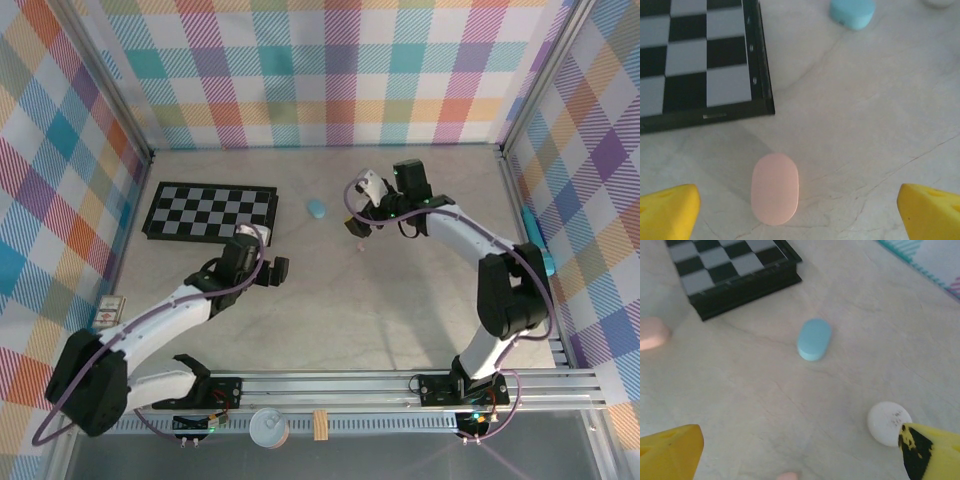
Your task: Insert the wireless bluetooth earbuds into the charging case
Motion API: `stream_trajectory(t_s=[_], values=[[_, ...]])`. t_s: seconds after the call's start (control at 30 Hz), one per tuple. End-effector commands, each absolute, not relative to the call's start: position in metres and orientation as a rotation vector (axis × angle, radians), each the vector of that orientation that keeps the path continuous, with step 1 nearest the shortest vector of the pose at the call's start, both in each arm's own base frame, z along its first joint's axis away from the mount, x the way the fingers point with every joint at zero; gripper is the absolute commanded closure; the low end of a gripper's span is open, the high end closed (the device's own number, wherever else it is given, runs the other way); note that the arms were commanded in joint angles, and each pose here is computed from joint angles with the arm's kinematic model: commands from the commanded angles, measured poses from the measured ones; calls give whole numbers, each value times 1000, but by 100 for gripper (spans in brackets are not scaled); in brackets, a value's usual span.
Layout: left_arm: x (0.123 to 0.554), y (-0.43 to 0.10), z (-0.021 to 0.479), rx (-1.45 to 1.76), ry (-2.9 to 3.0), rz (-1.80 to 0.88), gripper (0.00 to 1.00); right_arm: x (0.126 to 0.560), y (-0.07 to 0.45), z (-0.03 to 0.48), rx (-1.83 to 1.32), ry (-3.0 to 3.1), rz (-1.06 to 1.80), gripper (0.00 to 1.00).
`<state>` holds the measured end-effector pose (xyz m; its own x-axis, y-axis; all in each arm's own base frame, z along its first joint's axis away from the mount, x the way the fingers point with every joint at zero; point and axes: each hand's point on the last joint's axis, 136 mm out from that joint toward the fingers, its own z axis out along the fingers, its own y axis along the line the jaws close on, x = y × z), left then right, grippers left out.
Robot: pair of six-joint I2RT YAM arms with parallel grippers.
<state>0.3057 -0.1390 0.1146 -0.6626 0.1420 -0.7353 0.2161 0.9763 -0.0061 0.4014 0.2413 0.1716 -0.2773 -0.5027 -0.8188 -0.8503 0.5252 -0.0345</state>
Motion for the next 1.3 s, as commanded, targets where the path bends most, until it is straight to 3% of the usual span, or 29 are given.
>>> stream_trajectory(t_s=[0.0, 0.37, 0.53, 0.93, 0.97, 1.07, 1.17, 1.27], values=[[308, -127, 101, 141, 2421, -49, 0, 381, 252, 204, -1119, 1815, 653, 1], [322, -117, 56, 88, 2642, 9, 1, 360, 235, 197, -1133, 1833, 572, 1], [314, -112, 48, 74, 2699, 30, 9, 358, 233, 193, -1137, 1840, 557, 1], [314, -113, 34, 94, 2774, 68, 44, 356, 231, 194, -1132, 1843, 555, 1], [314, -114, 34, 99, 2775, 65, 51, 355, 231, 194, -1132, 1844, 554, 1], [315, -114, 34, 103, 2775, 60, 60, 355, 230, 194, -1128, 1845, 546, 1], [314, -115, 36, 118, 2772, 52, 67, 355, 230, 195, -1121, 1846, 554, 1], [314, -115, 42, 120, 2757, 42, 68, 357, 231, 198, -1102, 1843, 563, 0]])
